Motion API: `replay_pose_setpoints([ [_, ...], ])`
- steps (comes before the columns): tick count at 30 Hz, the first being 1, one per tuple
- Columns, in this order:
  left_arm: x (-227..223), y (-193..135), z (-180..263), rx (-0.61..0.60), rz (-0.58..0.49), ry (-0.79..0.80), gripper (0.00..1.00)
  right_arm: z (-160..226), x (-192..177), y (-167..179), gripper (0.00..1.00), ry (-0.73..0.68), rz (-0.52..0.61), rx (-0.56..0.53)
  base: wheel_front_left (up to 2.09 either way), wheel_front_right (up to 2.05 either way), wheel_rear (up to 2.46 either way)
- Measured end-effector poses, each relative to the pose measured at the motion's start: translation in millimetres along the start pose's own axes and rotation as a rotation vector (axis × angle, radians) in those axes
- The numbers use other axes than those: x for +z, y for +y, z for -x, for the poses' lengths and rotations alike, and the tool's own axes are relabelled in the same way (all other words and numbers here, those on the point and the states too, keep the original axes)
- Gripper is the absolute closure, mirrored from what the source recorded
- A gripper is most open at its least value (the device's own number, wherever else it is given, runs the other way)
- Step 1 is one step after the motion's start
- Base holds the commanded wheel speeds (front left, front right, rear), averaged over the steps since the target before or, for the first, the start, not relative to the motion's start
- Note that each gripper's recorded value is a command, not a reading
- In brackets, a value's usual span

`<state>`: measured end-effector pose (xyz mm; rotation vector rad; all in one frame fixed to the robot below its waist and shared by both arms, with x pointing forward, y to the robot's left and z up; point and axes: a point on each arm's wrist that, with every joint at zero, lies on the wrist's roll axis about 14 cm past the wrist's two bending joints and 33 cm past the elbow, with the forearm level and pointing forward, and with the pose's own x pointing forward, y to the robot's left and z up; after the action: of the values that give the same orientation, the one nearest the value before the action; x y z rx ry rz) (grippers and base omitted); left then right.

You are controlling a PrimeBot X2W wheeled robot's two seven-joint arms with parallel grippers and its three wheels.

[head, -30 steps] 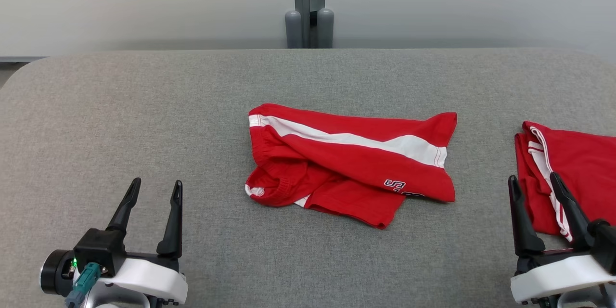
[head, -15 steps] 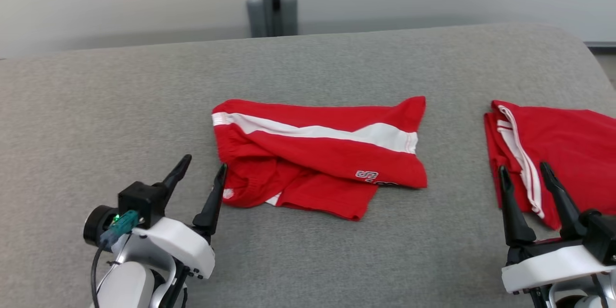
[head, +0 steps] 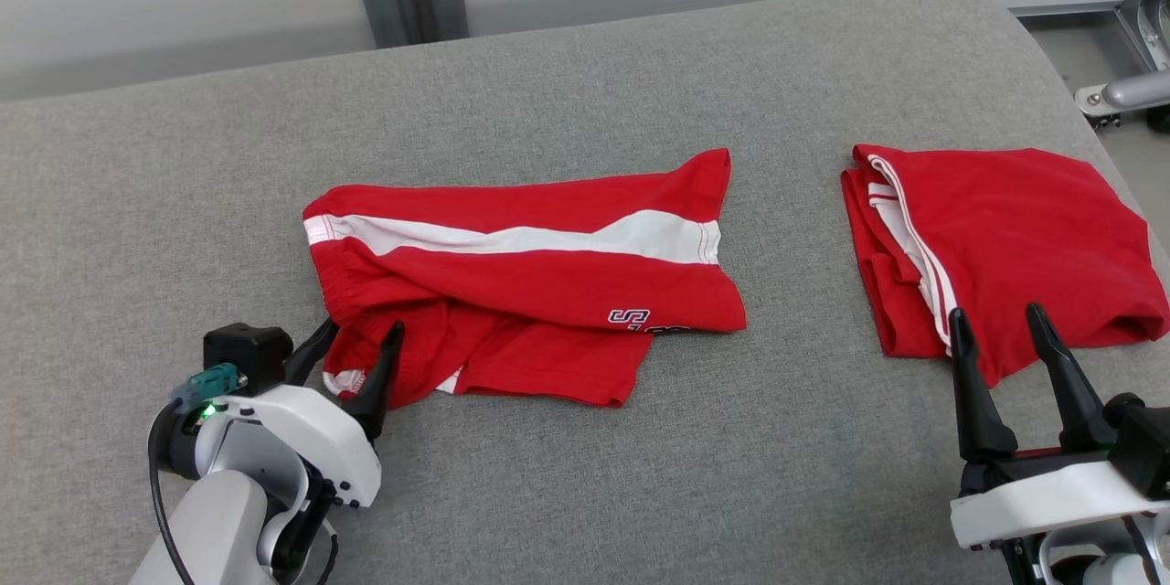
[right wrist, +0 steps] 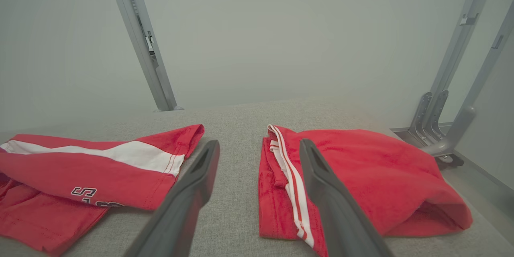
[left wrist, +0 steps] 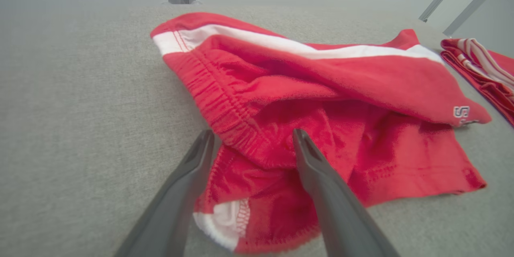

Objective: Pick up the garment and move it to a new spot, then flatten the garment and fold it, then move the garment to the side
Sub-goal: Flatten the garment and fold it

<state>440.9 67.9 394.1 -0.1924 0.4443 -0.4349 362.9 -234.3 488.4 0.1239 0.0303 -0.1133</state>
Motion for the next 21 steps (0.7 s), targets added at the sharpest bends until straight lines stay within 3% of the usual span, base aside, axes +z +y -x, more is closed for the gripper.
replay_pose_setpoints([
  [1, -1.3, 0.3, -2.5, -0.002, -0.001, 0.009, 0.00, -0.9, -0.1, 0.1, 0.00, -0.001, -0.002, 0.000, 0.00, 0.00, 0.00],
  [2, -1.8, 0.0, -4.3, -0.005, 0.008, 0.011, 0.15, -1.7, -0.3, 0.4, 0.00, -0.001, -0.006, 0.000, 0.00, 0.00, 0.00],
  [3, -4.5, -1.6, -5.9, -0.013, 0.013, 0.023, 0.55, -2.1, -0.9, 0.5, 0.00, 0.000, -0.008, 0.001, 0.00, 0.00, 0.00],
  [4, -7.9, -3.0, -7.1, -0.021, 0.005, 0.039, 0.82, -2.2, -2.3, 0.9, 0.00, 0.003, -0.009, 0.001, 0.00, 0.00, 0.00],
  [5, -9.8, -4.2, -7.7, -0.027, 0.007, 0.045, 1.00, -2.3, -3.3, 0.9, 0.00, 0.006, -0.009, 0.001, 0.00, 0.00, 0.00],
  [21, -52.1, -5.8, 39.1, -0.072, 0.015, 0.150, 1.00, -16.8, -15.4, 15.1, 0.00, 0.039, -0.028, 0.043, 0.00, 0.00, 0.00],
])
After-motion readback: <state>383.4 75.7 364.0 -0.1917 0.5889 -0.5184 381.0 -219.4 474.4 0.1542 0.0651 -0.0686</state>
